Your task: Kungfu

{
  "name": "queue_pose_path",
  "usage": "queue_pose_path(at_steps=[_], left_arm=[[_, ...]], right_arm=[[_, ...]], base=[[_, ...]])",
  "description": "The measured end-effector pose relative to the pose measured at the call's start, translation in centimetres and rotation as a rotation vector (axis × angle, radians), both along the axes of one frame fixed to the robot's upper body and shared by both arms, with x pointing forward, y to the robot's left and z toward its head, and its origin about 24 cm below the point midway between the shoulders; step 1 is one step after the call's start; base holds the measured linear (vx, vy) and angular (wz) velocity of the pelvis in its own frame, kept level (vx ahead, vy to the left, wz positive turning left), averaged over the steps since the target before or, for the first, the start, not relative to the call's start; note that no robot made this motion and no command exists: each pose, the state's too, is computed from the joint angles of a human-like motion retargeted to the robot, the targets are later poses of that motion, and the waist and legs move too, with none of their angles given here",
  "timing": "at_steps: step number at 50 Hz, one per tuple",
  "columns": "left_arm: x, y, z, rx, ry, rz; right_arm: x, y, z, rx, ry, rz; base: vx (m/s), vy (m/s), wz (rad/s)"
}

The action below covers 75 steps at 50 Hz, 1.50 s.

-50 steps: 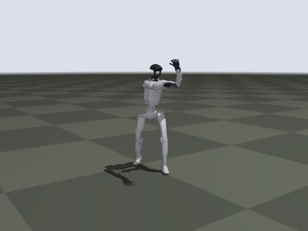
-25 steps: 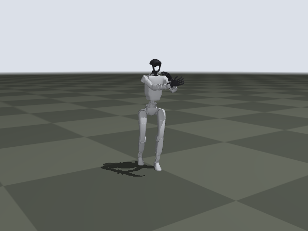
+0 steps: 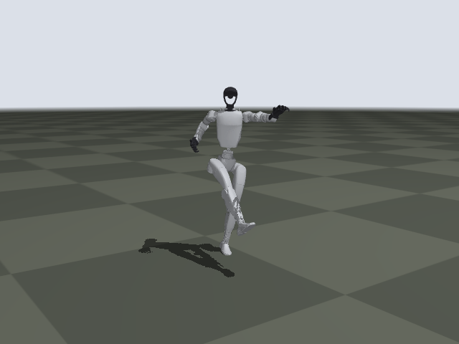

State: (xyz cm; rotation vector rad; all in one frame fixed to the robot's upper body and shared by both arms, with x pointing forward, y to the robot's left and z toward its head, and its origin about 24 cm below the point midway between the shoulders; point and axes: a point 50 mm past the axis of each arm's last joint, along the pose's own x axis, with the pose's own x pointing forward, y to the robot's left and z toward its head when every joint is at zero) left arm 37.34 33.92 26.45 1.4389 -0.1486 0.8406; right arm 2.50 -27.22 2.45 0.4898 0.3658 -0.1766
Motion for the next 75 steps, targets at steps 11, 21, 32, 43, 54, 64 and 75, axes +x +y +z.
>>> queue_pose_path(at_steps=[11, 21, 32, 43, 54, 64, 75], left_arm=[[-0.2, 0.0, 1.6, 0.061, -0.017, -0.04], [-0.3, -7.0, -8.9, -0.532, 0.167, -0.674], [-29.5, -18.9, -36.0, -2.684, 0.388, -0.852], [-30.4, -15.5, -34.1, -2.444, 0.607, -0.872], [-29.7, -12.9, -33.6, -2.315, 0.635, -0.827], [-29.0, -1.9, -33.6, -1.627, 0.824, -0.327], [-11.6, -3.9, -30.7, -1.117, 0.698, -0.373]], right_arm=[[4.2, 2.5, 3.6, -0.198, -0.145, 0.295], [13.4, 9.2, 12.8, -0.695, -0.718, 0.321], [36.1, 8.9, 34.6, -1.744, -0.608, -0.096], [36.5, 2.9, 35.9, -1.946, -0.27, -0.38], [36.8, 2.2, 33.9, -1.906, -0.212, -0.367], [37.8, 3.1, 30.5, -1.749, -0.322, -0.331], [34.4, 16.3, 29.0, -1.066, -1.238, -0.157]], base=[[0.04, 0.04, -0.51], [-0.03, 0.04, -0.35], [-0.41, -0.45, 0.42], [-0.16, -0.38, 0.56], [0.0, 0.0, 0.2], [0.36, 0.14, 0.01], [0.46, 0.17, -0.04]])
